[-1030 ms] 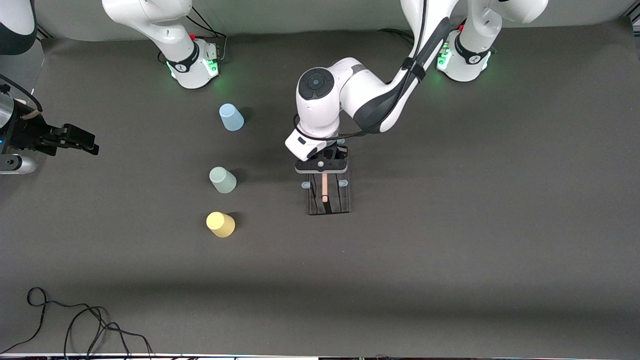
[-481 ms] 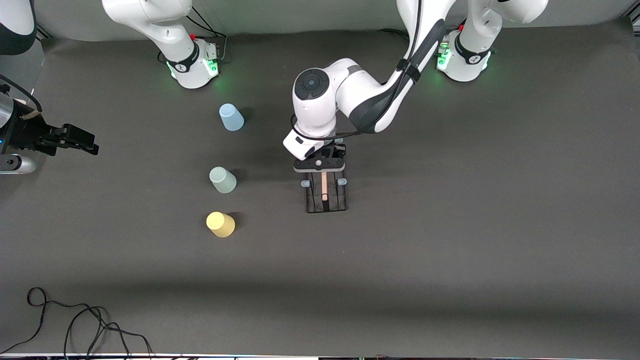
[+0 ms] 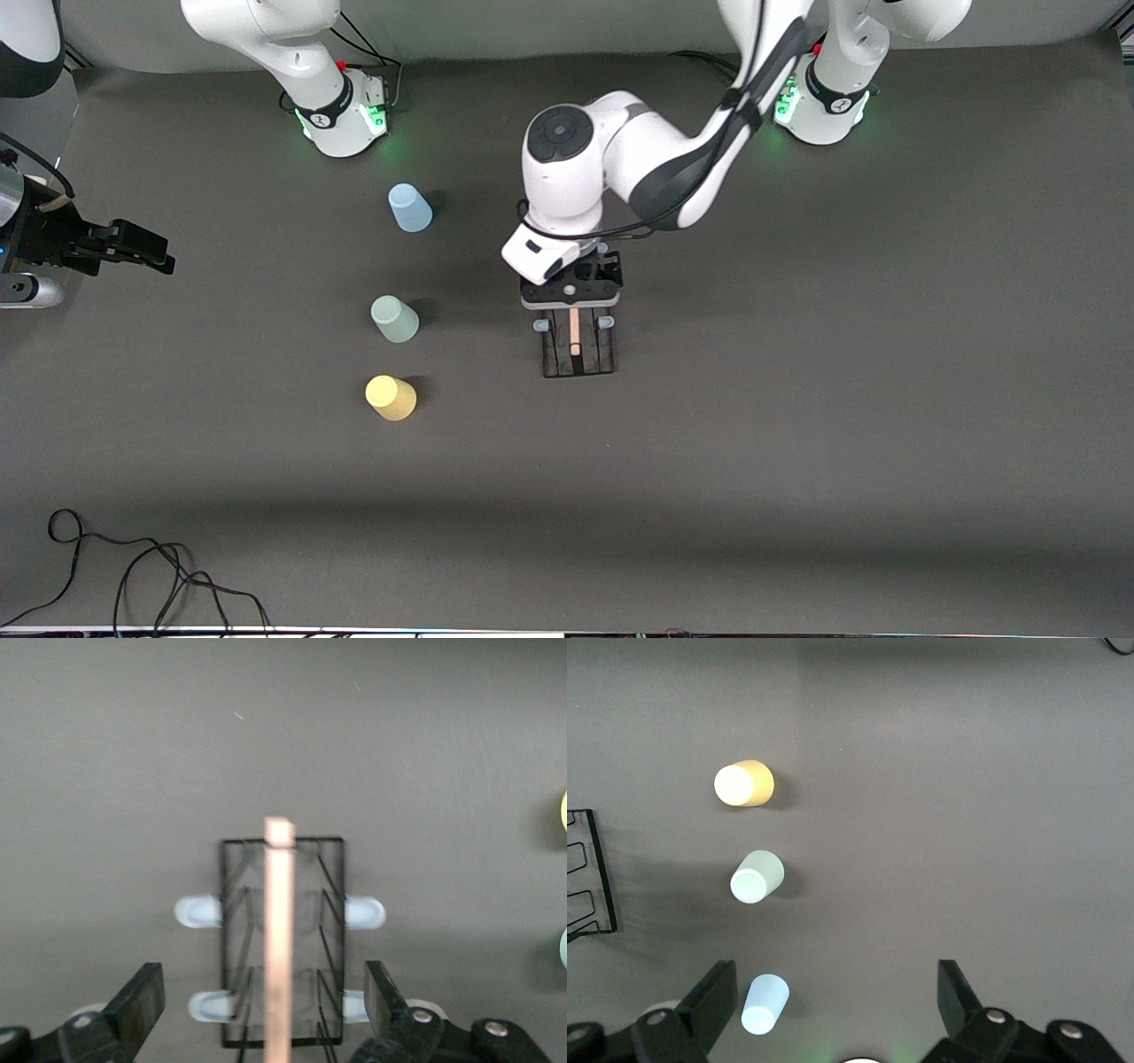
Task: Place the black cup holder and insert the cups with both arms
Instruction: 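Open the left gripper and lift it away from the rack, then reach the right gripper down to the pale green cup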
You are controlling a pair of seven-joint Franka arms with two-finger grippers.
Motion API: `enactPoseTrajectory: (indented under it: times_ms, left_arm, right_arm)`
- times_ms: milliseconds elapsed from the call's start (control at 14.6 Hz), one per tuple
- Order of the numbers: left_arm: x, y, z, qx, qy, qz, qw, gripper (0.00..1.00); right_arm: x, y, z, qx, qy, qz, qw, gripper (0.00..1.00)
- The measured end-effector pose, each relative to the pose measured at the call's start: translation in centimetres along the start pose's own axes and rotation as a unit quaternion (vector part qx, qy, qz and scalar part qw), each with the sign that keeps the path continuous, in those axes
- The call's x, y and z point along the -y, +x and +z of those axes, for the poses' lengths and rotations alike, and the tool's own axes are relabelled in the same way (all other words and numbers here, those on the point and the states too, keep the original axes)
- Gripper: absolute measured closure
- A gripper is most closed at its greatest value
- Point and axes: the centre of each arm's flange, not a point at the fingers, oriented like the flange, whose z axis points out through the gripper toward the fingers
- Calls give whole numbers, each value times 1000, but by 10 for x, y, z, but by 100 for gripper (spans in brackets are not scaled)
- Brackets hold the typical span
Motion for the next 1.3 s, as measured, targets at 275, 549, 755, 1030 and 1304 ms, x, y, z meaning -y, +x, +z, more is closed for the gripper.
enactPoseTrajectory:
  times_ms: [275, 549, 755, 1030, 1304]
  left_arm:
    - [96, 63, -51, 36, 41, 37, 998, 0]
    - [214, 114, -94, 76, 39, 56, 995, 2]
    - [287, 125, -123, 91, 41, 71, 992, 3]
    - [373, 121, -140, 100, 39, 72, 992, 4]
    - [418, 117, -137, 108, 37, 70, 991, 3]
  right_arm:
    - [1, 0, 7, 8, 0, -1, 1000, 0]
    - [34, -2, 17, 16, -2, 9, 1000, 0]
    - [76, -1, 47, 10, -5, 11, 1000, 0]
    - [86, -12, 119, -10, 0, 13, 1000, 0]
    - [92, -40, 196, -18, 41, 43, 998, 0]
